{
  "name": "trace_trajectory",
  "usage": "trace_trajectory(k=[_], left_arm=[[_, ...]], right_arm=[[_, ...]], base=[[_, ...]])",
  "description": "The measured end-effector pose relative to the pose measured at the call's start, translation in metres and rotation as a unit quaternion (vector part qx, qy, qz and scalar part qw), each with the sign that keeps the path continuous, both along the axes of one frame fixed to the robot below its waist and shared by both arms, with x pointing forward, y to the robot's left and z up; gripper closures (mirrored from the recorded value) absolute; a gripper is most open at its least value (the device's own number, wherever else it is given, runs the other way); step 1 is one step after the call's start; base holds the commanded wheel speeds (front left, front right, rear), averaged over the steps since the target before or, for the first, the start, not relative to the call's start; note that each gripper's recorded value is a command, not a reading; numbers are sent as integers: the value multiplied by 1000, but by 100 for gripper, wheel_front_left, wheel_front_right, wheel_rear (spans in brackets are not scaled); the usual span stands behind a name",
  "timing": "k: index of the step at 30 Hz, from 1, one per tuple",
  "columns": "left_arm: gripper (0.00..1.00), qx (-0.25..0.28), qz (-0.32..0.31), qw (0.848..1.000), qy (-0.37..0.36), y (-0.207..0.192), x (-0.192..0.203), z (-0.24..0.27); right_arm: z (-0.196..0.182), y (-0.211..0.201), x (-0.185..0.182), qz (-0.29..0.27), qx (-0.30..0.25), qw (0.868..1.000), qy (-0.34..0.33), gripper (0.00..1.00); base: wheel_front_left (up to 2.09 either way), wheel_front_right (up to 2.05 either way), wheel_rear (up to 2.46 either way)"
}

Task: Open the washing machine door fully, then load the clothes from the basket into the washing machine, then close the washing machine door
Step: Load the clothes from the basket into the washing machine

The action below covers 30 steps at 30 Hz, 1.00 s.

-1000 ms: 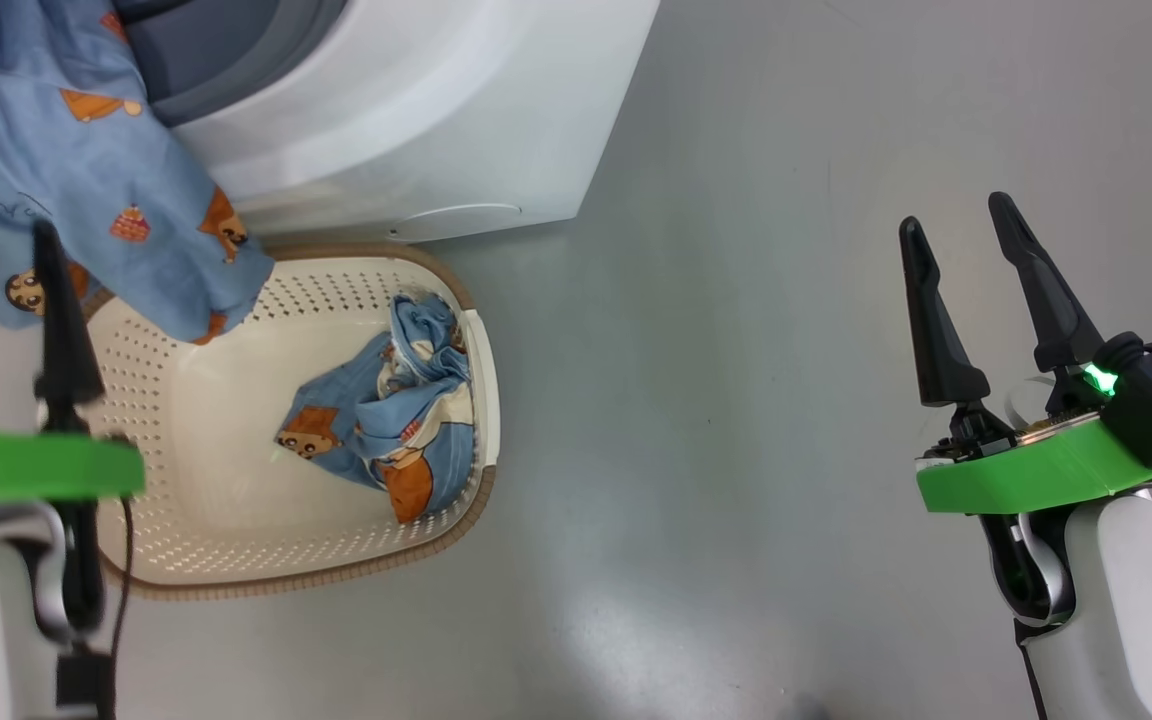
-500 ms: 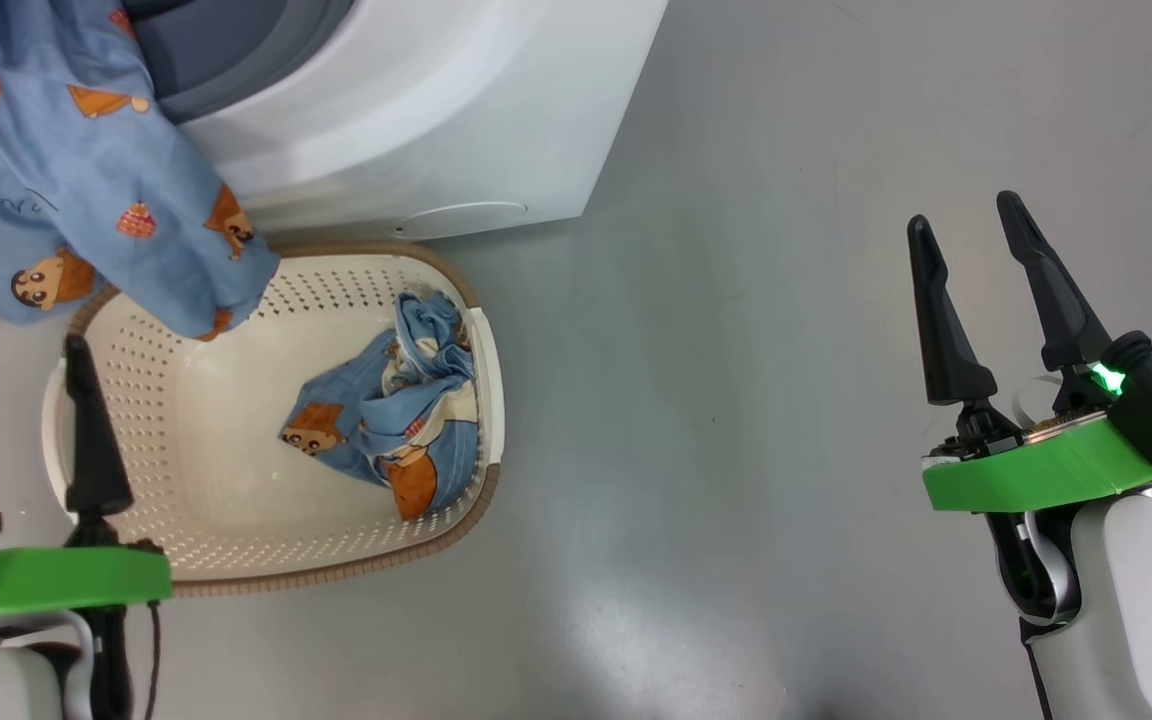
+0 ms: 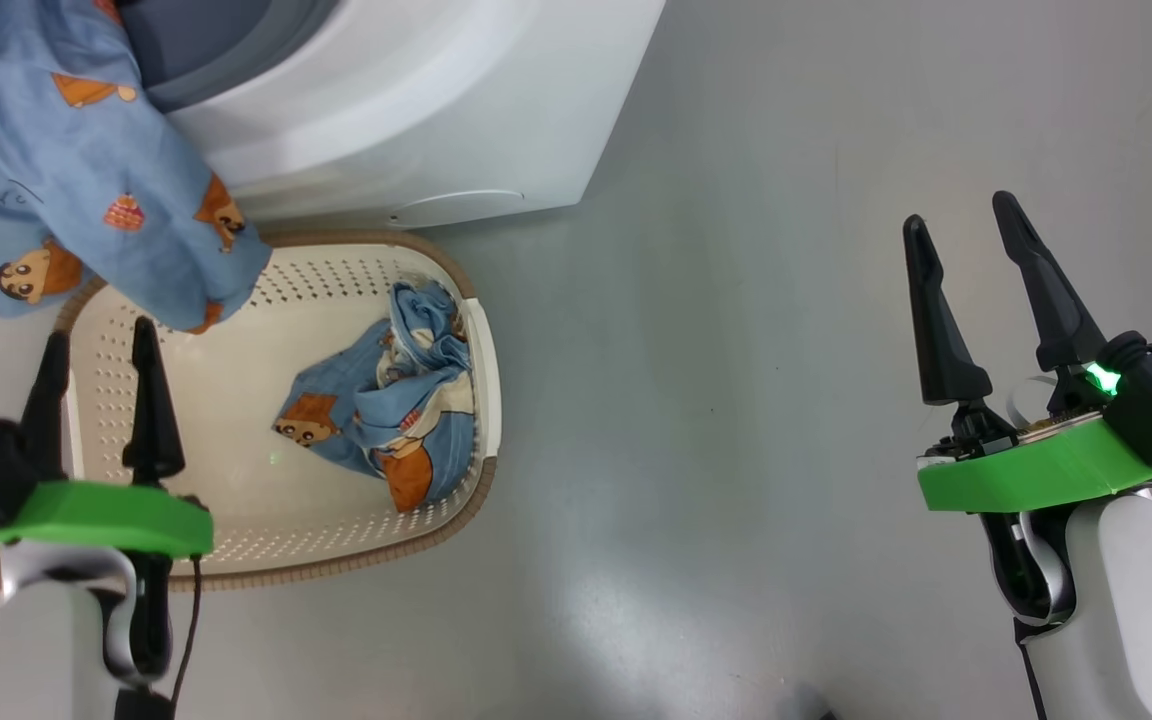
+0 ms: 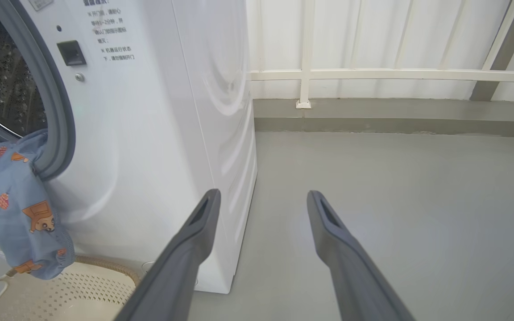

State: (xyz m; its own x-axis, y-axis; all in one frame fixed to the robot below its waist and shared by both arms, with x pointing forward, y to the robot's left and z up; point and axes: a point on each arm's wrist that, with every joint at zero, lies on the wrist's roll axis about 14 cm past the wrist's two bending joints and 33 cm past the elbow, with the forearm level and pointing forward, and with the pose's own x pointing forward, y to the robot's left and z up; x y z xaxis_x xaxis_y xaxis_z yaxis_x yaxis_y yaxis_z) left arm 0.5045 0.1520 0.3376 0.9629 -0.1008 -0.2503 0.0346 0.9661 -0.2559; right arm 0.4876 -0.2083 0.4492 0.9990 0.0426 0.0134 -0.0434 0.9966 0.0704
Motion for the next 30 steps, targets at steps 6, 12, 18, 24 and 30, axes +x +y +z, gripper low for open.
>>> trace_trajectory(k=[6,12,18,24,30], left_arm=[[0,-5,-18,1000,20,-10,13,-14],[0,-19,-28,999,40,-20,28,-27],[0,-21,-25,998,53,-19,42,-35],[0,-26,-21,997,68,-18,54,-43],[0,-25,-24,996,76,-18,68,-49]], right_arm=[[-5,1,0,0,0,1000,5,0],[-9,1,-1,2,-1,1000,11,0],[-11,0,-2,0,-2,1000,16,0],[-15,-2,-3,-2,-3,1000,20,0],[-16,-2,1,-2,-4,1000,19,0]], base=[[0,0,0],[0,0,0],[0,0,0],[0,0,0],[0,0,0]])
